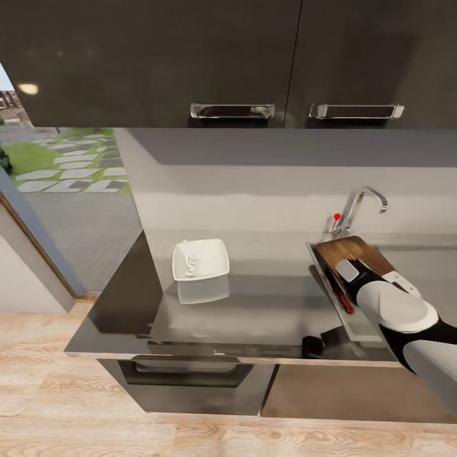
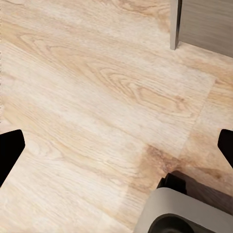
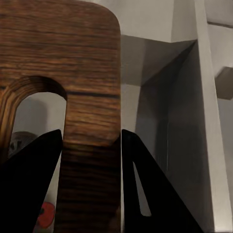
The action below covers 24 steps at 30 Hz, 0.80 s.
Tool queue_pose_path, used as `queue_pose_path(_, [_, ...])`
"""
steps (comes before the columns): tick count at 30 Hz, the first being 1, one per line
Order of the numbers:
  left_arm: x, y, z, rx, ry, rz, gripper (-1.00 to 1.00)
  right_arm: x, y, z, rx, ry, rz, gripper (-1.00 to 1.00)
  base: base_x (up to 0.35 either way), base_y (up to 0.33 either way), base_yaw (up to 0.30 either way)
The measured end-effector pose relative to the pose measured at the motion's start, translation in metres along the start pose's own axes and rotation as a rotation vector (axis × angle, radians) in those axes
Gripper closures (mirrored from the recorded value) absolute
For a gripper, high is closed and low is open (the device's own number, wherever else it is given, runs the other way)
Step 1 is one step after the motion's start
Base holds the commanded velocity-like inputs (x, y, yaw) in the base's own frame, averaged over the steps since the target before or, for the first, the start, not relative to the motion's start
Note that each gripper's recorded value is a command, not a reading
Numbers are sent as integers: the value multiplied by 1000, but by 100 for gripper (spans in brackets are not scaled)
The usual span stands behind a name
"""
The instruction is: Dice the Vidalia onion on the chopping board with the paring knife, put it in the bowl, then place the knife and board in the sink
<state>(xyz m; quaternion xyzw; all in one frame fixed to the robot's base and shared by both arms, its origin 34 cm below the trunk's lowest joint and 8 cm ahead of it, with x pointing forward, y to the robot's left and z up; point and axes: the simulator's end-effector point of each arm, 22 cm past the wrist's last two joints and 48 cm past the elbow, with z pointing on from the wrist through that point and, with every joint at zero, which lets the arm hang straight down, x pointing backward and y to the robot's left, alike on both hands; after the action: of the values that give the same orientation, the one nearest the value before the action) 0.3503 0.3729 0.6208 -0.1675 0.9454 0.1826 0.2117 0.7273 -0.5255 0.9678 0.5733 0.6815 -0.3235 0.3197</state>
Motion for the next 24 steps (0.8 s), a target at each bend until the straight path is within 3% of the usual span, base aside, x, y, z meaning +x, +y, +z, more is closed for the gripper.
queue_pose_path(6, [0, 0, 0, 0, 0, 0, -100, 12, 4, -3, -17, 19, -26, 100, 0, 0, 0])
queue_pose_path(15, [0, 1, 0, -1, 0, 0, -100, 12, 2, -1, -8, 23, -23, 100, 1, 0, 0])
queue_pose_path(21, [-1, 3, 1, -4, -1, 1, -100, 25, -10, 7, 27, 107, 34, 100, 58, 0, 0])
queue_pose_path(24, [-1, 3, 1, -4, -1, 1, -100, 26, -14, 10, 39, 129, 34, 100, 112, 0, 0])
